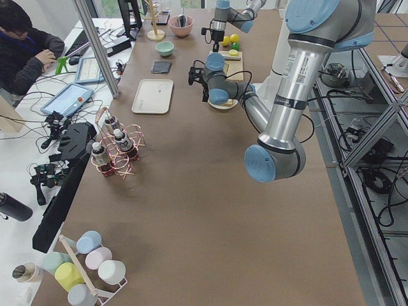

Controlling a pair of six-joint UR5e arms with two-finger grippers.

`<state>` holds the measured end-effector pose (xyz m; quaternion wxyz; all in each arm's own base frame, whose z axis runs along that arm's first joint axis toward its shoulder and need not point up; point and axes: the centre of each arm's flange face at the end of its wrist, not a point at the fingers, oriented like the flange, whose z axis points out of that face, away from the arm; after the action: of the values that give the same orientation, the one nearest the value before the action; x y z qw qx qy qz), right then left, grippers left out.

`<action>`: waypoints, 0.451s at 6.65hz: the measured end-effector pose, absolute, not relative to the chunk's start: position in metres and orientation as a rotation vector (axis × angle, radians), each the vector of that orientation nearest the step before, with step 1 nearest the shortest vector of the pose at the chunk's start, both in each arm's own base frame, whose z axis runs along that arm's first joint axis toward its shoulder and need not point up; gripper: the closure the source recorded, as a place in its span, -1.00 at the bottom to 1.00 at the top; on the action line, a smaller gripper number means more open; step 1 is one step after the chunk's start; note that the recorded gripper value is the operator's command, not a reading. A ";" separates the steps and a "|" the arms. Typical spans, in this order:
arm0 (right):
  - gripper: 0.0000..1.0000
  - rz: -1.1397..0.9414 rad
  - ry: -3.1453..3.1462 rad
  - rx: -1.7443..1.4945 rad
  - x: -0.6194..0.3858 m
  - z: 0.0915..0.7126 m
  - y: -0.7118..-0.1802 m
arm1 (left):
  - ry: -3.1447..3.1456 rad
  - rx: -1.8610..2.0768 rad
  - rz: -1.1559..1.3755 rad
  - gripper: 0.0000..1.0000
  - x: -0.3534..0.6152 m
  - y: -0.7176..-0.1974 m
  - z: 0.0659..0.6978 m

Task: Make sandwich and place on tray
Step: 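Carry the bread slice over the egg plate with the right gripper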

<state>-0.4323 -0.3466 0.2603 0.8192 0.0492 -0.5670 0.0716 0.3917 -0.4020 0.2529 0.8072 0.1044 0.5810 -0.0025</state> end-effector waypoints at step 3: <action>1.00 0.127 -1.210 0.165 -0.514 0.236 -0.303 | 1.235 0.216 -0.011 -0.94 0.388 -0.404 0.260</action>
<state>-0.5141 -0.3030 0.2356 0.8173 0.0776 -0.5678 0.0598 0.3876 -0.4039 0.2600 0.8099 0.1010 0.5777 -0.0053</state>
